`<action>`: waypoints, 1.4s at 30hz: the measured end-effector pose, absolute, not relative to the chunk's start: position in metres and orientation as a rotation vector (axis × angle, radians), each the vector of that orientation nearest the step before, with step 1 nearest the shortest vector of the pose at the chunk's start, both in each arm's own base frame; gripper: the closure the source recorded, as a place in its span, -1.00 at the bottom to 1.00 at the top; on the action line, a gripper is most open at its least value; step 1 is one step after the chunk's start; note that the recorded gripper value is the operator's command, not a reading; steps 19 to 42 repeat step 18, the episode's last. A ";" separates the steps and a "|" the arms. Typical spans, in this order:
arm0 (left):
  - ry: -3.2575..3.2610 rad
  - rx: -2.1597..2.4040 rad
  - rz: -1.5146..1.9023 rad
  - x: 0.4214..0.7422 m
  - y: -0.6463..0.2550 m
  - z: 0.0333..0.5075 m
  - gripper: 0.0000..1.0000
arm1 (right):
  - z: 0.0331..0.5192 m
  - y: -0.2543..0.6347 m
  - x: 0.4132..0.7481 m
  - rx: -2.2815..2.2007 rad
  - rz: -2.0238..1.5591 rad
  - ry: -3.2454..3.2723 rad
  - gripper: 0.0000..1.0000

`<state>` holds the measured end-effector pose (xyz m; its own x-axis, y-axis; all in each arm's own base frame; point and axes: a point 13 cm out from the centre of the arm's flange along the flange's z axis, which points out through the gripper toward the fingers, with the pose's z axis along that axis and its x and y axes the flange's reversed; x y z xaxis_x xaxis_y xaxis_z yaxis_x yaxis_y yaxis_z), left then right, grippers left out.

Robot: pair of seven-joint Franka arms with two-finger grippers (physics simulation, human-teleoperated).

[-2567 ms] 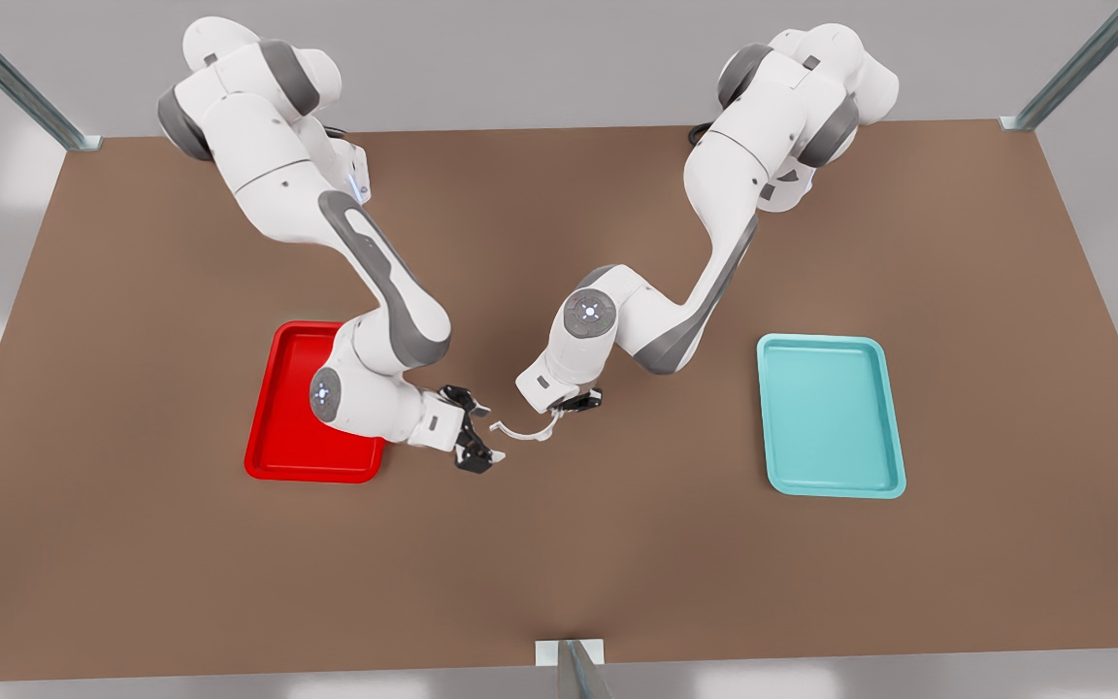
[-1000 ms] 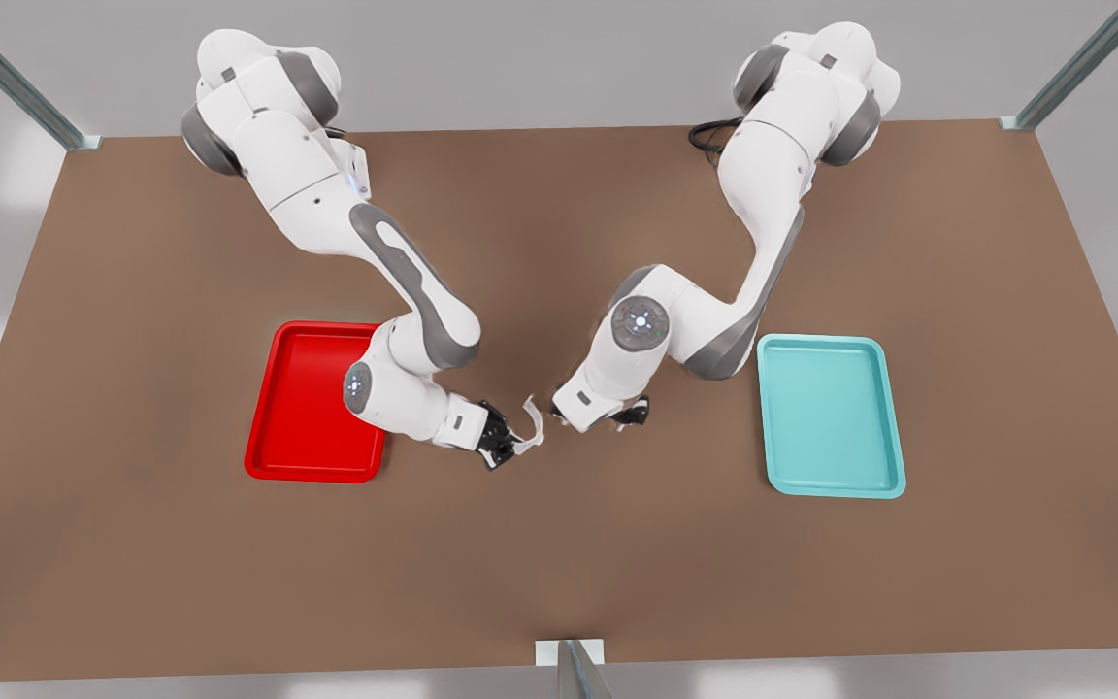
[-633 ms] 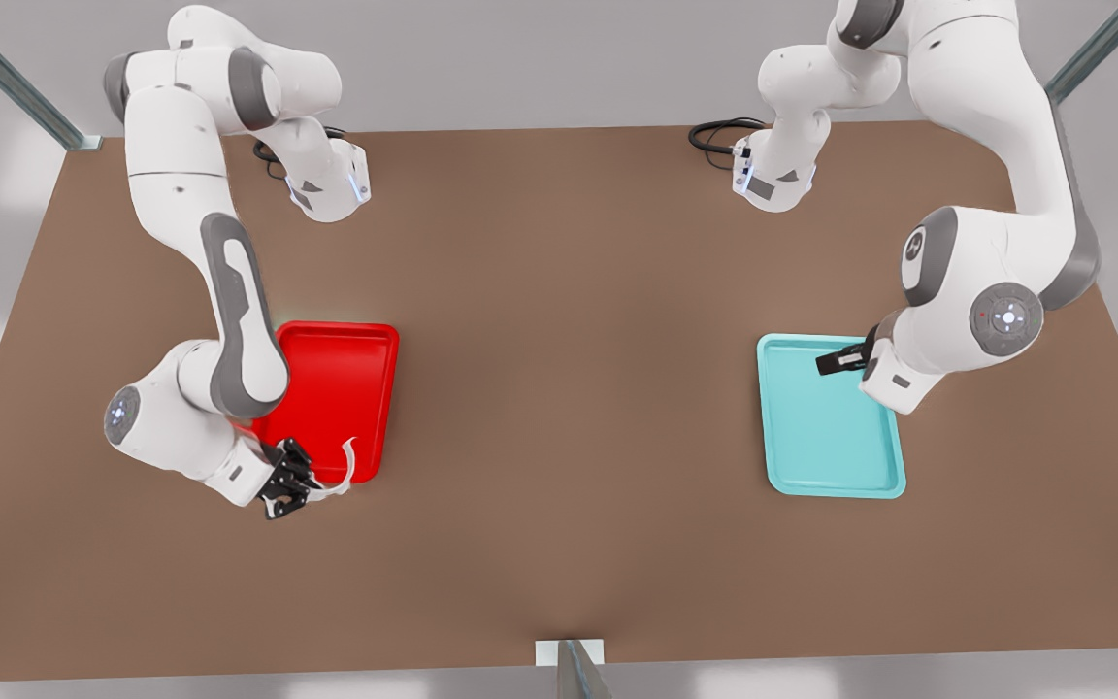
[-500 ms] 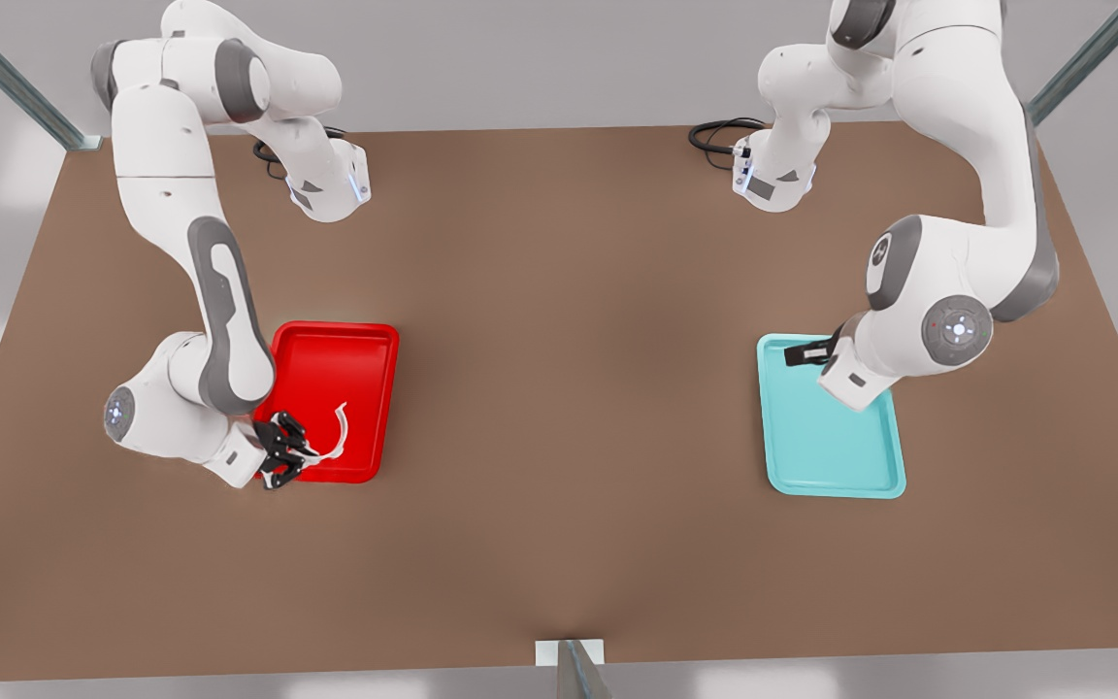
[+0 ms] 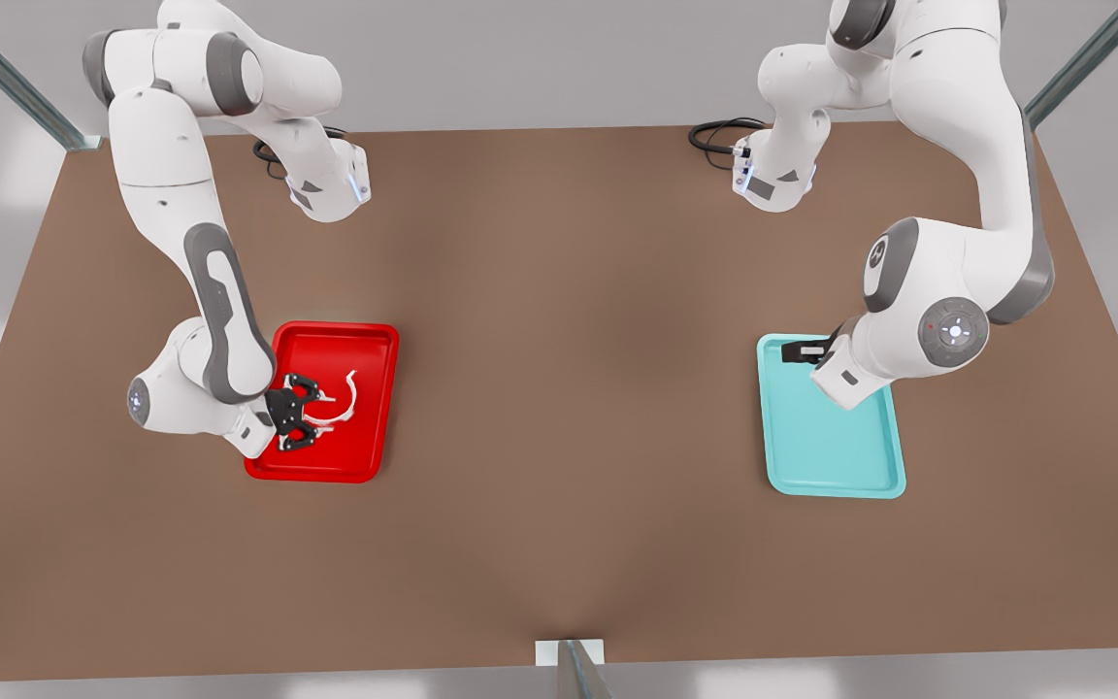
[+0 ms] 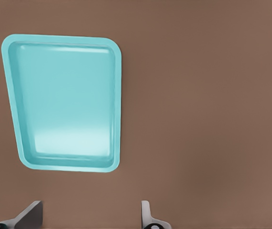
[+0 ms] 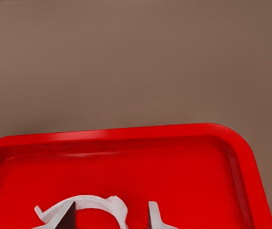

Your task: Take the drainage pipe clamp from the left arm, pass it to the right arm, and place it in the plate on the right side

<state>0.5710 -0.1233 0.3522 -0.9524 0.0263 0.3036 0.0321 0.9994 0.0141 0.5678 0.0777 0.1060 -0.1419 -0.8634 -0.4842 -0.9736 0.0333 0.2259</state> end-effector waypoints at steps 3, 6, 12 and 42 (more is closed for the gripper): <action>-2.835 -0.061 -0.023 0.572 -0.123 0.352 -1.00 | 0.120 0.084 0.590 -1.913 0.703 2.063 -1.00; -2.843 -0.079 -0.019 0.572 -0.123 0.357 -1.00 | 0.170 0.109 0.629 -2.010 0.555 2.028 -1.00; -2.849 -0.112 -0.037 0.571 -0.120 0.363 -1.00 | 0.376 0.088 0.689 -2.021 0.097 2.312 -1.00; -2.852 -0.135 -0.051 0.570 -0.117 0.367 -1.00 | 0.459 0.015 0.579 -1.616 0.024 2.824 -1.00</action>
